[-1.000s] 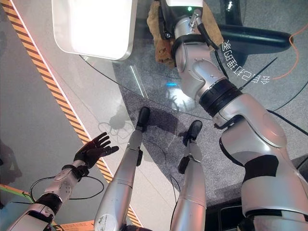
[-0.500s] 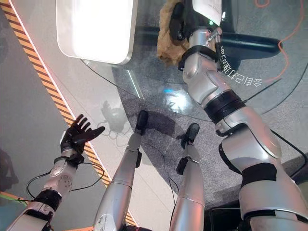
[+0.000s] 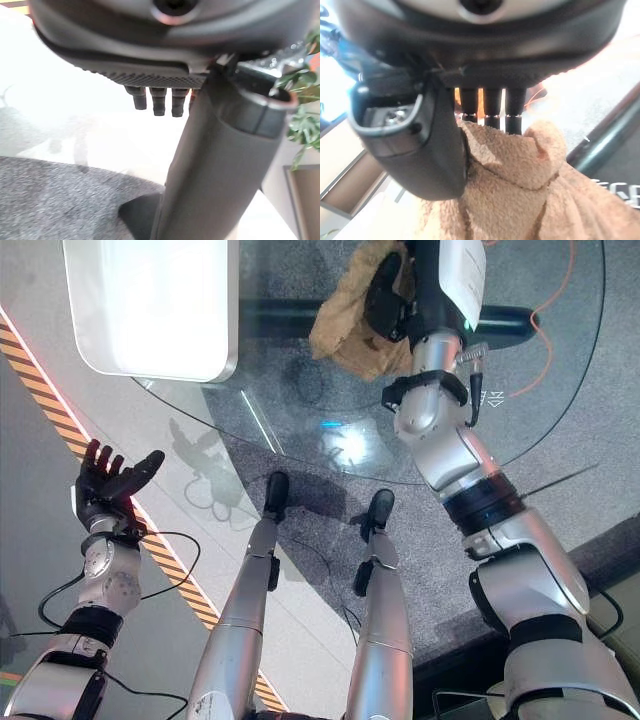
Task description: Wipe the table with a cloth and put it in the basket.
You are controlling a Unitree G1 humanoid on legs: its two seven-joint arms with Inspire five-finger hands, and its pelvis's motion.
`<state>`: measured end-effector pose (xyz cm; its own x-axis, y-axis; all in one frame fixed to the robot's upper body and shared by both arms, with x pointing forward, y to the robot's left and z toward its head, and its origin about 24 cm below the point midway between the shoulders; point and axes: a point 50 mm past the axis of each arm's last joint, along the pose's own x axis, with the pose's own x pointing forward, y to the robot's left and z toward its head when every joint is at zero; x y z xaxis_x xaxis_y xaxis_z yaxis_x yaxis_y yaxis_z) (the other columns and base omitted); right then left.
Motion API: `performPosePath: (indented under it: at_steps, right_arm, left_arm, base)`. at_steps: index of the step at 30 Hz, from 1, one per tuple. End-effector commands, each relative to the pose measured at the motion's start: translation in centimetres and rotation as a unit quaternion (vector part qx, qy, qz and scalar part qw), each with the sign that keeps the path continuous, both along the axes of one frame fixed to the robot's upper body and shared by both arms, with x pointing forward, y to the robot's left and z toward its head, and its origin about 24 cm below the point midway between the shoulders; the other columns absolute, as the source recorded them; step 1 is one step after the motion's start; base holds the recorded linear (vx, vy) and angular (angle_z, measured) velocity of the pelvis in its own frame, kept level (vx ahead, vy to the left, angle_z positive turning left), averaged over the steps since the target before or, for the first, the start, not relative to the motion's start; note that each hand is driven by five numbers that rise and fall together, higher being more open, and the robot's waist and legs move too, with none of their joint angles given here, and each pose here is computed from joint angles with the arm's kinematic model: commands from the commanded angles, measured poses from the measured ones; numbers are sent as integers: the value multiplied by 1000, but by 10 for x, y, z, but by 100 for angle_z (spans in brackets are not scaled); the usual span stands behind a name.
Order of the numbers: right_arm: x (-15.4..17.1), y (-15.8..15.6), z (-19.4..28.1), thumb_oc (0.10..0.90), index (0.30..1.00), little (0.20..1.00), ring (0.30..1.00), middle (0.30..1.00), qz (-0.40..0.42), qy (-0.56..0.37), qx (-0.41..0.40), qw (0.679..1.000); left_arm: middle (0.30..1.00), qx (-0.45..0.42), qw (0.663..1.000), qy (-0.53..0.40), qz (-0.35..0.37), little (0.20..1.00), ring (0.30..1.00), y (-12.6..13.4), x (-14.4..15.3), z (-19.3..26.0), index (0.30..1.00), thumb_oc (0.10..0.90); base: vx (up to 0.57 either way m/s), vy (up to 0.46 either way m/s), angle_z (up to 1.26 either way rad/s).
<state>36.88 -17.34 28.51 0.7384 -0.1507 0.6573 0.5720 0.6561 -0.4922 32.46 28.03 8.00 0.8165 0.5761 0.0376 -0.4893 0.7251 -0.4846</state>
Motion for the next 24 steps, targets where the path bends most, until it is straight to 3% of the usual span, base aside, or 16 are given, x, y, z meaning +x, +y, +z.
performPosePath:
  at_steps: [1,12,24]
  right_arm:
    - [-35,4,49,100,300,200,300,300,31,-171,1,985]
    - [-51,-3,37,100,300,200,300,300,48,-203,28,978]
    - [-62,-4,38,100,300,200,300,300,60,-229,33,971]
  left_arm:
    - [900,27,989,-82,121,900,900,42,-18,36,900,800]
    - [900,42,960,-179,209,900,900,50,-29,87,900,800]
    - [900,80,939,-258,214,900,900,37,-38,126,900,800]
  base:
    - [0,0,0]
    - [0,0,0]
    - [0,0,0]
